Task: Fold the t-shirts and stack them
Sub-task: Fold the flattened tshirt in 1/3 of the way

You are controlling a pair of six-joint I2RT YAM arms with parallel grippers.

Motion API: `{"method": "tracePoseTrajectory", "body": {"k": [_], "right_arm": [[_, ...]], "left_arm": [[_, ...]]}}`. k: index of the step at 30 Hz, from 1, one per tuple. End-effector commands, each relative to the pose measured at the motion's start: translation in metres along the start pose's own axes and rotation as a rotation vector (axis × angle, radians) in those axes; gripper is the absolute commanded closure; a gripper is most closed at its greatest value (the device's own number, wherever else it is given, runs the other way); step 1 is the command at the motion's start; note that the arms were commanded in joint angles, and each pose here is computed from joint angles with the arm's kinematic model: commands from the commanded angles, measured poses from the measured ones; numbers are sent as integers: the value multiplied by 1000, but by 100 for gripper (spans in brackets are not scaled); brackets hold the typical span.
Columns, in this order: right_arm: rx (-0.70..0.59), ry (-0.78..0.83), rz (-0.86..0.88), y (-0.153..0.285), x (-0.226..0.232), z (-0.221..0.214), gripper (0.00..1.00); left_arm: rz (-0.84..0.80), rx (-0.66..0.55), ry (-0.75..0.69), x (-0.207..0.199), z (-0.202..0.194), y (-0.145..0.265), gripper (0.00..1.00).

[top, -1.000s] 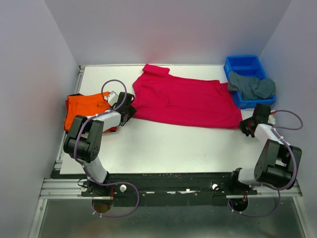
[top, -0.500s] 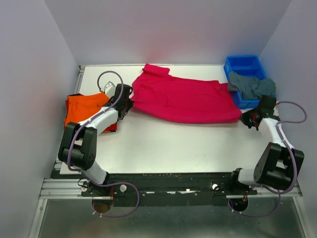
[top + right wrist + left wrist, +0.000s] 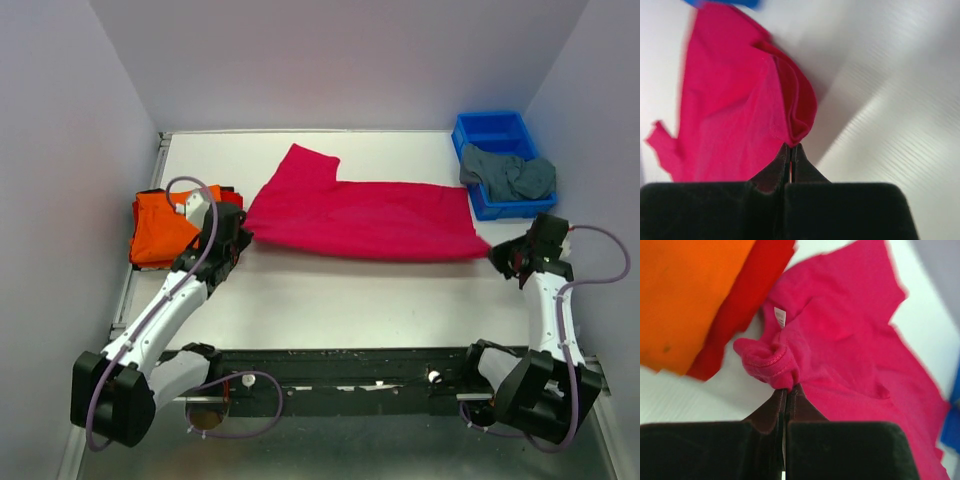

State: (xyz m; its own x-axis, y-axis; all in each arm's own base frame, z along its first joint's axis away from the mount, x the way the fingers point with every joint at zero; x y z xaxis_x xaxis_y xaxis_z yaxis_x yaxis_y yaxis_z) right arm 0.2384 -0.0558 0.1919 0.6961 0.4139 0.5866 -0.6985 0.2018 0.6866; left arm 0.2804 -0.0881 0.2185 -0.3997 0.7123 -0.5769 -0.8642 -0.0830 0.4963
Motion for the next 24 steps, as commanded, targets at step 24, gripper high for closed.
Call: {"method": "tracePoseTrajectory", "body": {"k": [24], "right_arm": [[52, 4, -253, 10, -83, -52, 99]], "left_arm": [[153, 326, 3, 107, -106, 41, 100]]}}
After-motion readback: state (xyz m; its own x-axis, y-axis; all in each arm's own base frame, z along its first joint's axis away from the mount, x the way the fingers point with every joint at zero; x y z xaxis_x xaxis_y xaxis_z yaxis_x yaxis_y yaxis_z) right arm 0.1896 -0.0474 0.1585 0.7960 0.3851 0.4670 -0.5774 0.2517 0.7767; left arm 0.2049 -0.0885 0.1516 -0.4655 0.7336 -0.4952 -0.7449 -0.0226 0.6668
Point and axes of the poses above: each gripper's point midway between its finger pads, its own y axis back along the fingers, its own x axis along the line the jaws close on, z = x × y, the point moved 7 cm from there along y, back along the fingers, and after that the axes turned 2 degrees about -y, right-handed, at the moved point
